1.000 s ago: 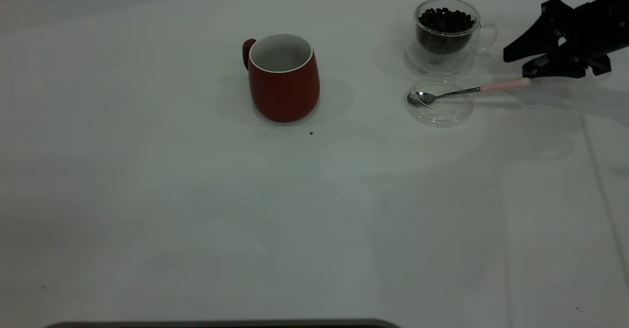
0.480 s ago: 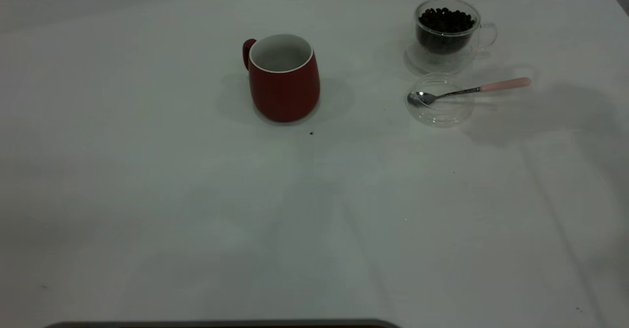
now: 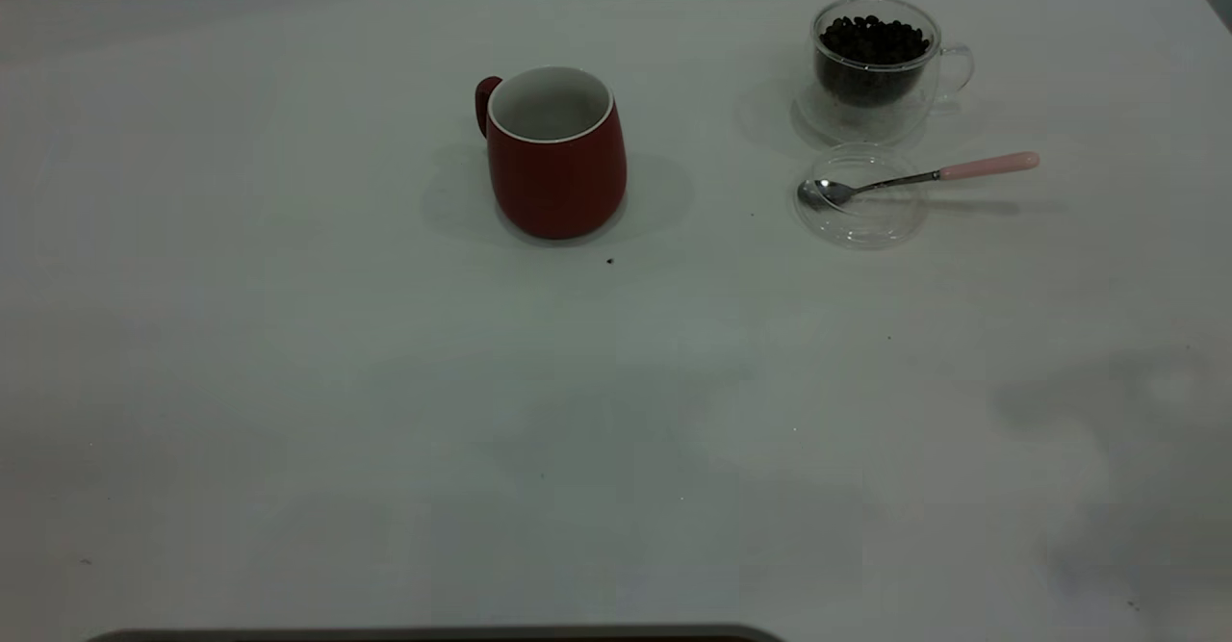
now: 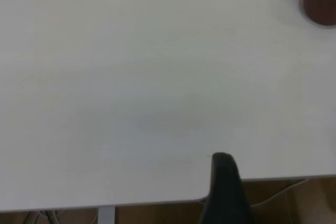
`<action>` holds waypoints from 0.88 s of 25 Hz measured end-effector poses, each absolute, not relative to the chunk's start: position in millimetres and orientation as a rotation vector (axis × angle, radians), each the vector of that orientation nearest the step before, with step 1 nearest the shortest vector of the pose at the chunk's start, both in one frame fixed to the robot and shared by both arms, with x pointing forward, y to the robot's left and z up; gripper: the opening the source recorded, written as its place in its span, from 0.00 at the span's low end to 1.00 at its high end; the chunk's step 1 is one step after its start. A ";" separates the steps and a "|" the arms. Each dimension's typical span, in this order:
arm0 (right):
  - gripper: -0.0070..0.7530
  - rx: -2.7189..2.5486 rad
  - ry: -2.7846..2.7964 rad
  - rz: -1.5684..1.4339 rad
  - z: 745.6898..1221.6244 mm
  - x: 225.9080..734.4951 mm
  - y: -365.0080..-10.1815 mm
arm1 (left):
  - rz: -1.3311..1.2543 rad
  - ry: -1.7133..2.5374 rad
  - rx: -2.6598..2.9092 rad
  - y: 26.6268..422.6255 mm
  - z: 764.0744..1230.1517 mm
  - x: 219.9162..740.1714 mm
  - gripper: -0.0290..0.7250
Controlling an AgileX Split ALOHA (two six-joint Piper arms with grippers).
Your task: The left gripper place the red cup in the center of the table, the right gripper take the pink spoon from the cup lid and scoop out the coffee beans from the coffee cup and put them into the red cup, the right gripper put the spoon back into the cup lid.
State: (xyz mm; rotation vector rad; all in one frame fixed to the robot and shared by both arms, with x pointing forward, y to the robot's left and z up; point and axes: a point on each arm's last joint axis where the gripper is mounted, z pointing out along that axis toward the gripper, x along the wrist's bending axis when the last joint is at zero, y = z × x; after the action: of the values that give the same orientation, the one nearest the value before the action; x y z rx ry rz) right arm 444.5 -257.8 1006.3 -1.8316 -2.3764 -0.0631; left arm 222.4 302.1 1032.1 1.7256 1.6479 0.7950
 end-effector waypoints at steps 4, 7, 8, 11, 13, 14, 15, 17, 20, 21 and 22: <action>0.59 -1.911 -2.386 -0.019 994.4 395.3 -270.2 | 0.795 1.648 1.726 302.1 1032.1 222.4 0.82; 0.59 -1.950 -2.413 -0.063 987.4 369.6 -275.1 | 0.795 1.648 1.726 302.1 1032.1 222.4 0.82; 0.59 -1.960 -2.423 -0.085 985.6 362.3 -276.2 | 0.795 1.648 1.726 302.1 1032.1 222.4 0.82; 0.59 -2.000 -2.477 -0.207 990.3 351.0 -277.9 | 0.795 1.649 1.725 302.1 1032.1 222.4 0.82; 0.59 -2.024 -2.509 -0.290 997.0 345.2 -278.8 | 0.795 1.649 1.725 302.1 1032.1 222.4 0.82; 0.59 -2.031 -2.521 -0.320 999.1 342.3 -279.2 | 0.795 1.649 1.725 302.1 1032.1 222.4 0.82; 0.59 -2.040 -2.534 -0.357 1001.9 338.8 -279.7 | 0.795 1.649 1.725 302.1 1032.1 222.4 0.82; 0.59 -2.060 -2.563 -0.442 1008.2 331.3 -280.7 | 0.795 1.649 1.725 302.1 1032.1 222.4 0.82; 0.59 -2.089 -2.609 -0.592 1018.1 317.6 -282.6 | 0.795 1.649 1.725 302.1 1032.1 222.4 0.82; 0.59 -2.098 -2.622 -0.644 1021.1 313.1 -283.3 | 0.795 1.649 1.725 302.1 1032.1 222.4 0.82; 0.59 -2.108 -2.638 -0.707 1024.4 307.1 -284.1 | 0.795 1.649 1.725 302.1 1032.1 222.4 0.82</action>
State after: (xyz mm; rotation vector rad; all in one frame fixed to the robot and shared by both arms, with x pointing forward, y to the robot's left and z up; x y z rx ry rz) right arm 307.1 -284.1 1024.4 -2.1079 -2.6383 -0.7070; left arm 222.4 302.1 1032.1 1.7245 1.6487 0.7945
